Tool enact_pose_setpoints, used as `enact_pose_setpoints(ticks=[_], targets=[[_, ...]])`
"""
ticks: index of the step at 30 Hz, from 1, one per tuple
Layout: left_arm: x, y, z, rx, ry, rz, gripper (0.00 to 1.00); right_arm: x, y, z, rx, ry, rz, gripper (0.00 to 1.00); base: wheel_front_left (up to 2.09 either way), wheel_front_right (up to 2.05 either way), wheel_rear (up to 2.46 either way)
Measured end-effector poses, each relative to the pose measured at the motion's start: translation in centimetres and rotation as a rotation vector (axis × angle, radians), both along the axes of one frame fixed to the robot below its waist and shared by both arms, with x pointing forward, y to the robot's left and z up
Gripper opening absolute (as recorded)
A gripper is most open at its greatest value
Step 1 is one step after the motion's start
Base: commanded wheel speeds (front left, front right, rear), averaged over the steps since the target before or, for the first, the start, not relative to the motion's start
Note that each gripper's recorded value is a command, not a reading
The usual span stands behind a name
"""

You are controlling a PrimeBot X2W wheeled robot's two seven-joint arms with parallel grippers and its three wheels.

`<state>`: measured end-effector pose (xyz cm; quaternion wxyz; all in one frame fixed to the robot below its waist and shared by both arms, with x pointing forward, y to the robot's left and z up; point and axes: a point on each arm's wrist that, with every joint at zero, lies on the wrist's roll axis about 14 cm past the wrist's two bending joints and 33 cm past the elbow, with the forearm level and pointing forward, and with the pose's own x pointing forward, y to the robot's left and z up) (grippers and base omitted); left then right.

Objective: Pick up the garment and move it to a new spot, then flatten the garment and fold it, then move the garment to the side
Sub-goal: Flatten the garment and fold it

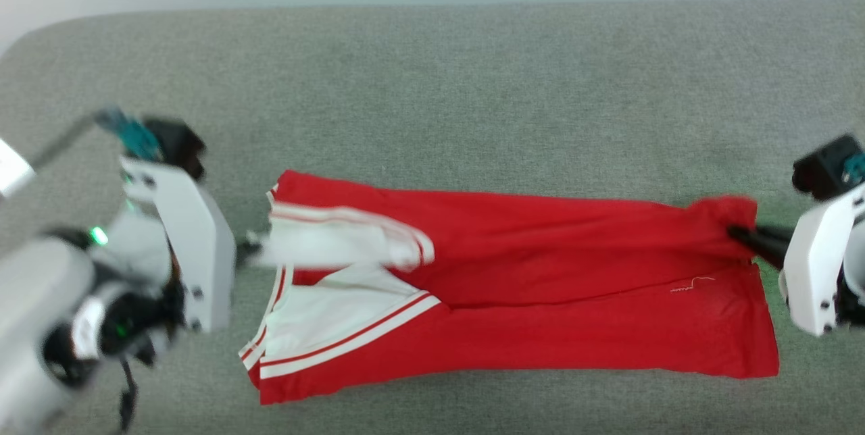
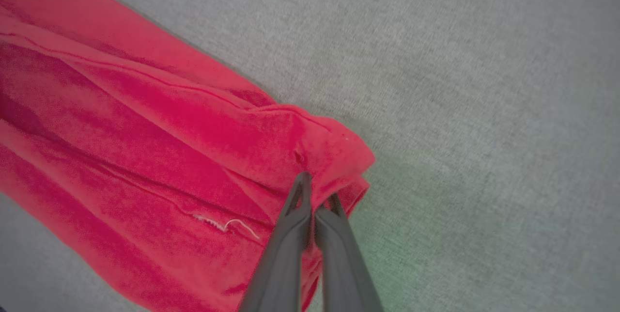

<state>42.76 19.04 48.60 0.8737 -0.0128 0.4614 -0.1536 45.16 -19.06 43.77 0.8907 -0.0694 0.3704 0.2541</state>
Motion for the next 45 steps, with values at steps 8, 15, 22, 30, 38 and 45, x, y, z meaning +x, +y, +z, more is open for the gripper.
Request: enact_pose_setpoints(ticks=[8,15,22,30,38,45], targets=[[-3.3,-1.2,-3.9,-0.056,0.12,-0.003,0.0,-2.3,0.4,-2.5,0.001,0.088,-0.012,0.0,0.0,0.0,0.0],[-3.2,-1.3,-4.9,-0.07,0.122,-0.005,0.0,-3.1,1.4,-3.0,-0.003,0.11,-0.001,0.24,0.0,0.0,0.0],[-3.1,-1.1,-3.7,-0.073,0.055,0.003,0.83,-3.5,1.4,-1.8,-0.006,0.088,-0.008,1.0,0.0,0.0,0.0],[-3.7,-1.0,-1.4,-0.101,-0.095,0.024,1.0,-4.1,2.0,0.7,0.047,0.025,-0.029,1.0,0.0,0.0,0.0],[-3.4,-0.1,3.0,-0.123,-0.442,0.073,1.0,-4.6,1.6,2.8,0.151,-0.047,-0.099,1.0,0.0,0.0,0.0],[-4.6,2.1,5.5,-0.145,-0.726,0.179,1.0,-4.4,0.3,2.9,0.184,-0.041,-0.17,1.0,0.0,0.0,0.0]])
